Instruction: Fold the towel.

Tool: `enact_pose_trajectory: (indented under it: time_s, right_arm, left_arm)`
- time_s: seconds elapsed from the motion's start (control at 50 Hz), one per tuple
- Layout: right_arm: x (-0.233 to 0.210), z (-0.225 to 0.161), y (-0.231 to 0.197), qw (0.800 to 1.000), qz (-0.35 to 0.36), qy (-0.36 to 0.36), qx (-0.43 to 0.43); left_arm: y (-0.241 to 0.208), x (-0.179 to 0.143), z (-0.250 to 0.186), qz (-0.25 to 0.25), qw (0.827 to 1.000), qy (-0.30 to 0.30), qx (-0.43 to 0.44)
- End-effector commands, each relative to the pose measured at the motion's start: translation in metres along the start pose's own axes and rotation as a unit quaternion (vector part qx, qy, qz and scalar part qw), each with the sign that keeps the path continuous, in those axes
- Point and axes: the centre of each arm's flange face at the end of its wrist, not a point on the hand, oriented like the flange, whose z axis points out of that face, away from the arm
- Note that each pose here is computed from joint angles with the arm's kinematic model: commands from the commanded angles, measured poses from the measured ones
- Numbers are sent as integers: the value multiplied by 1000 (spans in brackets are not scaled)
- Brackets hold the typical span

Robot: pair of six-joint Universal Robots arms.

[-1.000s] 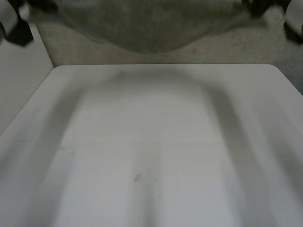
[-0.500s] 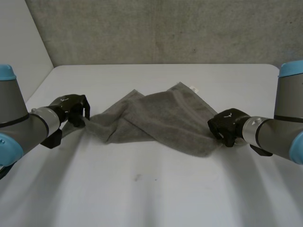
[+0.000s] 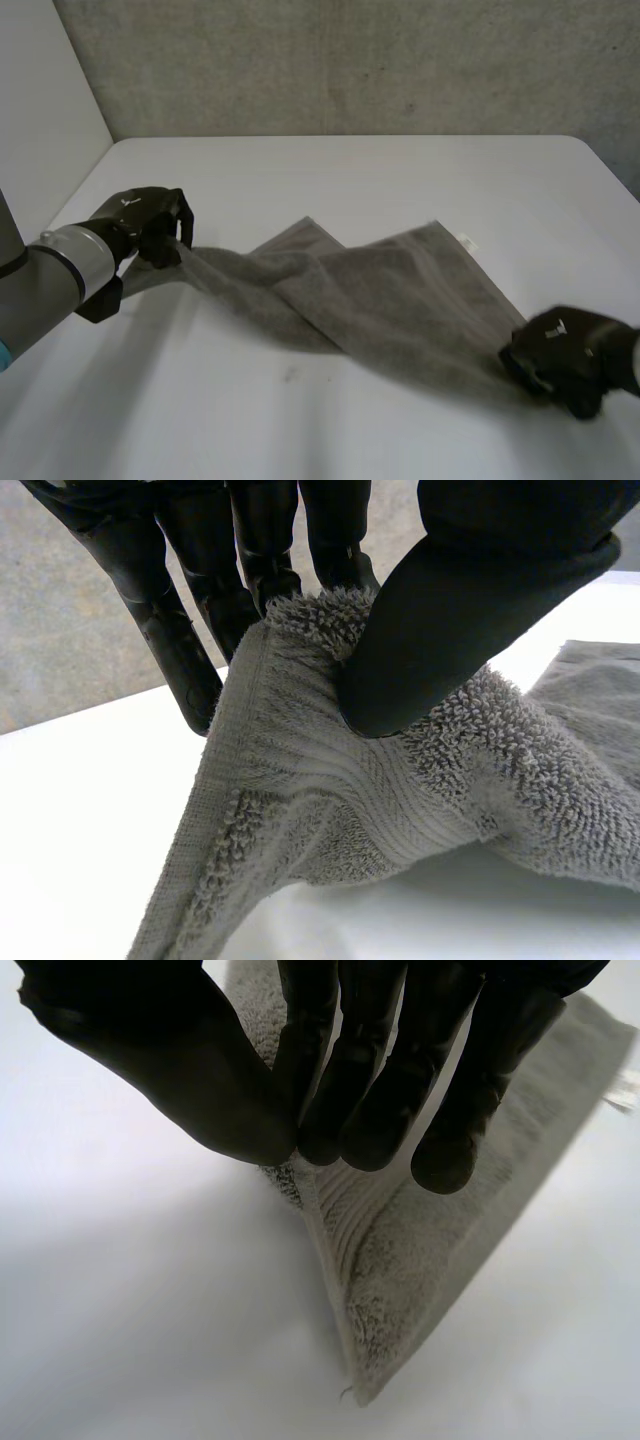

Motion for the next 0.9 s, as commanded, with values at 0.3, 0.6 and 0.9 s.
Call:
enact_pose_trajectory:
  time_s: [0.3, 0.6, 0.9]
  right_arm:
    - [55, -2, -35, 983, 110, -36, 145]
    - [100, 100, -119, 962, 174, -3, 209]
    - [78, 178, -130, 955, 192, -50, 220]
  left_arm:
    - [-5, 14, -4, 9, 999, 34, 12]
    - [-65, 39, -41, 44, 988, 83, 120]
    - [-63, 43, -47, 45, 988, 87, 120]
